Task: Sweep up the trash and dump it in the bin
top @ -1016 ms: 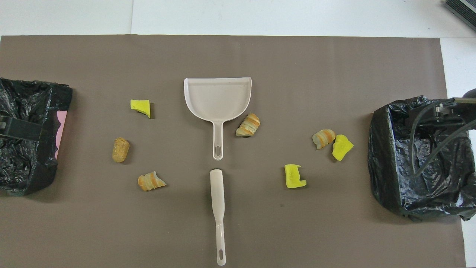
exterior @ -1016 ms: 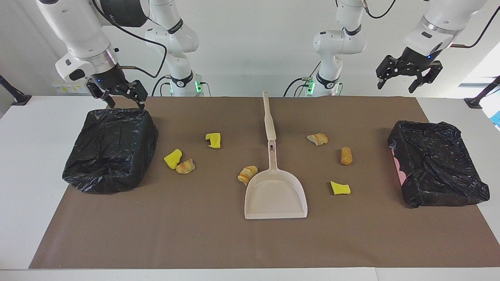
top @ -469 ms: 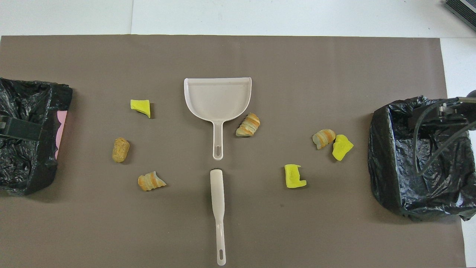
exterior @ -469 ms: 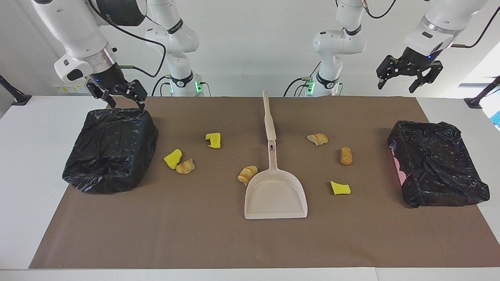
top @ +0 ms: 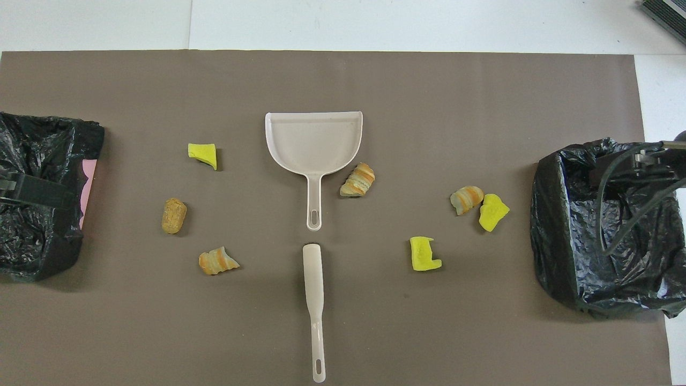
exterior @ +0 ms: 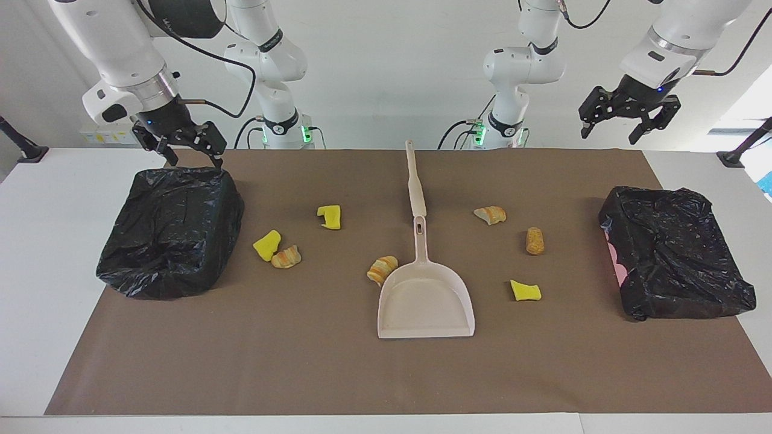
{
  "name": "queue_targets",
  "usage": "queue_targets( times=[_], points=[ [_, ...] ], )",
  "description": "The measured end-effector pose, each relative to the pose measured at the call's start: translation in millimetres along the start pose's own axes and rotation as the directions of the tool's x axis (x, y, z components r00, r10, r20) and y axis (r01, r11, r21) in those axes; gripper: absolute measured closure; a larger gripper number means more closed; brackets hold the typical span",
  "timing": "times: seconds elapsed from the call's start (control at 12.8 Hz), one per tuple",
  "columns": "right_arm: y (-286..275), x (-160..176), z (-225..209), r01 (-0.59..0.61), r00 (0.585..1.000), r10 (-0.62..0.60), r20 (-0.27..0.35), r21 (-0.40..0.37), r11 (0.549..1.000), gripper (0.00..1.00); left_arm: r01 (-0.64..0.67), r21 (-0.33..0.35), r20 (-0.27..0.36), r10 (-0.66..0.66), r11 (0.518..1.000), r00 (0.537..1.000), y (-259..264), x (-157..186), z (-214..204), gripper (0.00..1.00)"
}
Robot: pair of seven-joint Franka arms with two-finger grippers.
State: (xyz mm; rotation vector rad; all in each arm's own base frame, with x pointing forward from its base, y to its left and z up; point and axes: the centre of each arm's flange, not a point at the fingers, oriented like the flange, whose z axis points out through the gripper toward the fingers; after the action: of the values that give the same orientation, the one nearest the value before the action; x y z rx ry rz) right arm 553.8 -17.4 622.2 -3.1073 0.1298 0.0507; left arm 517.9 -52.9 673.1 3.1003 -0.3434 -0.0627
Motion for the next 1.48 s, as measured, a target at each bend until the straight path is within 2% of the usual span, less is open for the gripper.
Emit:
queue_targets(
  times=[0.23, 0.55, 0.94, 1.17, 1.48],
  points=[
    [-7, 0, 1, 0.032, 0.999, -0.032, 0.001, 0.000, 0.999, 0.00, -0.010, 0.004, 0.003, 0.010, 1.000, 1.000, 22, -11, 16, 0.00],
    [-30, 10, 22, 0.072, 0.997, -0.072, 0.029, 0.002, 0.997, 0.00, 0.004, 0.026, 0.023, -0.004, 1.000, 1.000, 106, -32, 62, 0.00],
    [-123, 38, 80, 0.139, 0.990, -0.139, 0.017, 0.005, 0.990, 0.00, 0.042, 0.018, 0.033, -0.043, 0.999, 0.999, 229, -59, 163, 0.00],
    [-193, 42, 117, 0.104, 0.994, -0.104, 0.015, 0.013, 0.994, 0.00, 0.071, 0.022, 0.038, -0.072, 0.997, 0.997, 284, -87, 226, 0.00],
    [-277, 33, 154, 0.044, 0.999, -0.044, -0.008, 0.027, 0.999, 0.00, 0.079, 0.052, 0.031, -0.081, 0.995, 0.996, 342, -136, 288, 0.00]
  ],
)
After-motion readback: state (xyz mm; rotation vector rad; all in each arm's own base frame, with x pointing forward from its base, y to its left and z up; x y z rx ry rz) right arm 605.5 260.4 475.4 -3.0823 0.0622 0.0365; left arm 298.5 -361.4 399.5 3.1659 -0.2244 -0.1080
